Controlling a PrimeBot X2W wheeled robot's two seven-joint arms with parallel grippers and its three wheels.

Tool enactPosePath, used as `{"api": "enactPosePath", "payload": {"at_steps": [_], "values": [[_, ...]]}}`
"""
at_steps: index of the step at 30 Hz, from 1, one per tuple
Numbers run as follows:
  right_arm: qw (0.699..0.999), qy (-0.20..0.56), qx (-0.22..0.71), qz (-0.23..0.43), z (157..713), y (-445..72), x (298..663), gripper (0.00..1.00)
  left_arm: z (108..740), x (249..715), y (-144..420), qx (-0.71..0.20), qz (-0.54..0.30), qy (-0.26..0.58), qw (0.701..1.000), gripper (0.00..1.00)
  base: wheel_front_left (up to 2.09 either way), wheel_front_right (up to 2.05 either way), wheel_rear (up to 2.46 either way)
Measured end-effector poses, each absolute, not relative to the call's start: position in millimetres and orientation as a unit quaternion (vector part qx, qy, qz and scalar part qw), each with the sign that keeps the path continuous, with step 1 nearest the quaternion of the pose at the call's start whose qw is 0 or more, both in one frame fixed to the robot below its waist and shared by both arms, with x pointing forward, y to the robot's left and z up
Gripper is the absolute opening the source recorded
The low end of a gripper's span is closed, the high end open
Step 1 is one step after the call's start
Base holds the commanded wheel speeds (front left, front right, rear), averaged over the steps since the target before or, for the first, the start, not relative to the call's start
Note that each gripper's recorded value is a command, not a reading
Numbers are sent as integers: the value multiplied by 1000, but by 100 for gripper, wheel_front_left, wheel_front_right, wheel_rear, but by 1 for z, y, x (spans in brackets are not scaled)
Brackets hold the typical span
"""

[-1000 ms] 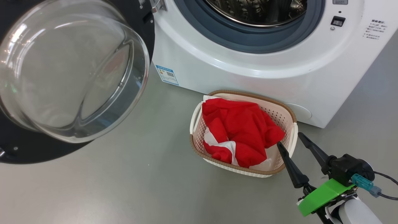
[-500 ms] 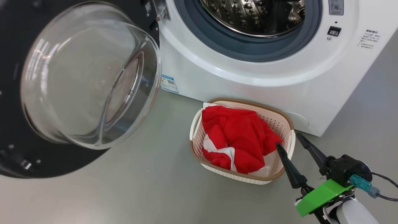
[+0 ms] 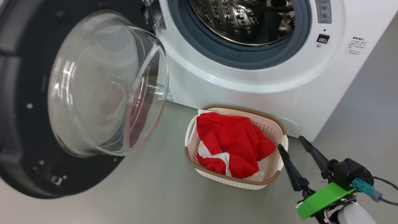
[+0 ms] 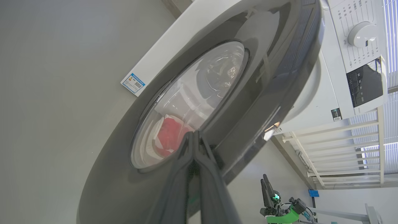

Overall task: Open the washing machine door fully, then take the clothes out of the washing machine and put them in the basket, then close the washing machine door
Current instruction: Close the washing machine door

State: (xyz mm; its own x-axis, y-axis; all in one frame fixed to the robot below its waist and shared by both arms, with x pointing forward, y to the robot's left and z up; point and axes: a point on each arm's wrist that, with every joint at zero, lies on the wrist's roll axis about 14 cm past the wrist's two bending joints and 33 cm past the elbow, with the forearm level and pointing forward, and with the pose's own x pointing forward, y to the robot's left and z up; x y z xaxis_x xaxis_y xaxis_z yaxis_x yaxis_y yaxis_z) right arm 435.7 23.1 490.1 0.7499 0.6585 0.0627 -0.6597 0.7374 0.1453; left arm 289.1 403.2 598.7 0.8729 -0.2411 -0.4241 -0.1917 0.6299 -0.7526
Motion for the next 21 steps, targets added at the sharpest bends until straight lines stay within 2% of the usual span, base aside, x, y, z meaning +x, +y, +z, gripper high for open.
{"api": "enactPosePath", "payload": {"at_steps": [13, 21], "values": [[942, -7, 81, 327, 493, 4, 432, 100, 608, 308, 307, -329, -177, 323, 870, 0, 0, 0, 0], [950, -8, 81, 302, 493, -14, 433, 100, 612, 329, 240, -292, -272, 321, 859, 0, 0, 0, 0]]}}
